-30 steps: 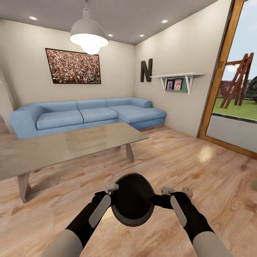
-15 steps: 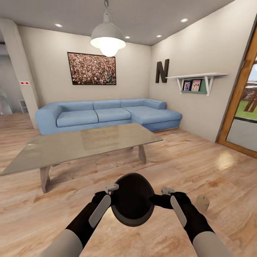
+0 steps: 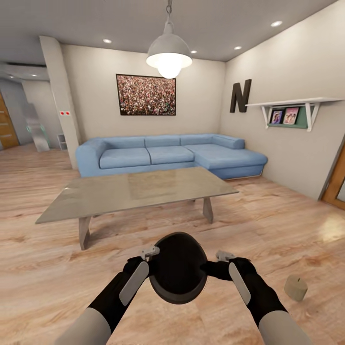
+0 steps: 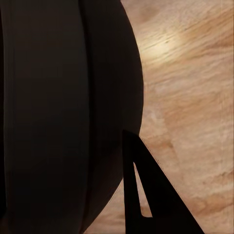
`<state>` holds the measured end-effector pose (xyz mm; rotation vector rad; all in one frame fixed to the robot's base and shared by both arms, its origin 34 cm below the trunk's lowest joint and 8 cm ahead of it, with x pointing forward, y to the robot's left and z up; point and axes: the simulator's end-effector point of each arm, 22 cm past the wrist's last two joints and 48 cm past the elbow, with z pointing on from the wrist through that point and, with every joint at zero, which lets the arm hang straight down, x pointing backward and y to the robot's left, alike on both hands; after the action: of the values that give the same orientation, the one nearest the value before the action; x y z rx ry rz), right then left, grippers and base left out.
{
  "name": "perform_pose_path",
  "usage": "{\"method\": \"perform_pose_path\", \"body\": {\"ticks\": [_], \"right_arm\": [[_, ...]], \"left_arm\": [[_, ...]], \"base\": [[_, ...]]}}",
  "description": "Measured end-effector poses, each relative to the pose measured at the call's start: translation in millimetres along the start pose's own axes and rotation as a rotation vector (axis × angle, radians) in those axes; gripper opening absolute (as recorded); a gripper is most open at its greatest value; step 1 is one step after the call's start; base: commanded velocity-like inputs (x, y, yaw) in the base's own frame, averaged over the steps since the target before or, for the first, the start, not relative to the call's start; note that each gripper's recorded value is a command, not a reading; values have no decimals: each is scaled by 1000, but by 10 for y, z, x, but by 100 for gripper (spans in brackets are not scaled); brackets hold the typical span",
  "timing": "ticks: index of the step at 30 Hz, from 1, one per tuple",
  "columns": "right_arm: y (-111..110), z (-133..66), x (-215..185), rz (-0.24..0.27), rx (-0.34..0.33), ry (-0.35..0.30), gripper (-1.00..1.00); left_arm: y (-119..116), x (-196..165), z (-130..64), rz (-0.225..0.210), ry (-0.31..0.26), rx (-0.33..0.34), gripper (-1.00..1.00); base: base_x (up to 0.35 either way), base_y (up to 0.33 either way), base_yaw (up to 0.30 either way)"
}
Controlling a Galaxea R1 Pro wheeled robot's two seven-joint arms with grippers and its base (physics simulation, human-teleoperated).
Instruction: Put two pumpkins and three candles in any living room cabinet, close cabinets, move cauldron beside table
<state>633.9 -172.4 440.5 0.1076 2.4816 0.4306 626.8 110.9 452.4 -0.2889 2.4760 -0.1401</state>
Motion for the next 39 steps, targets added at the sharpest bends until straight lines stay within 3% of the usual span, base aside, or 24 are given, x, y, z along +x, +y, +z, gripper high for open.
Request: {"method": "perform_pose_path", "body": {"ticks": [12, 27, 39], "right_arm": [[11, -24, -19, -3, 0, -4, -100], [15, -30, -27, -2, -2, -7, -100], [1, -27, -3, -6, 4, 4, -100]], "left_arm": [[-4, -16, -23, -1, -4, 3, -100], [-7, -29, -31, 1, -7, 3, -100], [-5, 14, -13, -6, 3, 3, -100]], "base": [[48, 0, 246], [226, 0, 12], [22, 0, 0]]}}
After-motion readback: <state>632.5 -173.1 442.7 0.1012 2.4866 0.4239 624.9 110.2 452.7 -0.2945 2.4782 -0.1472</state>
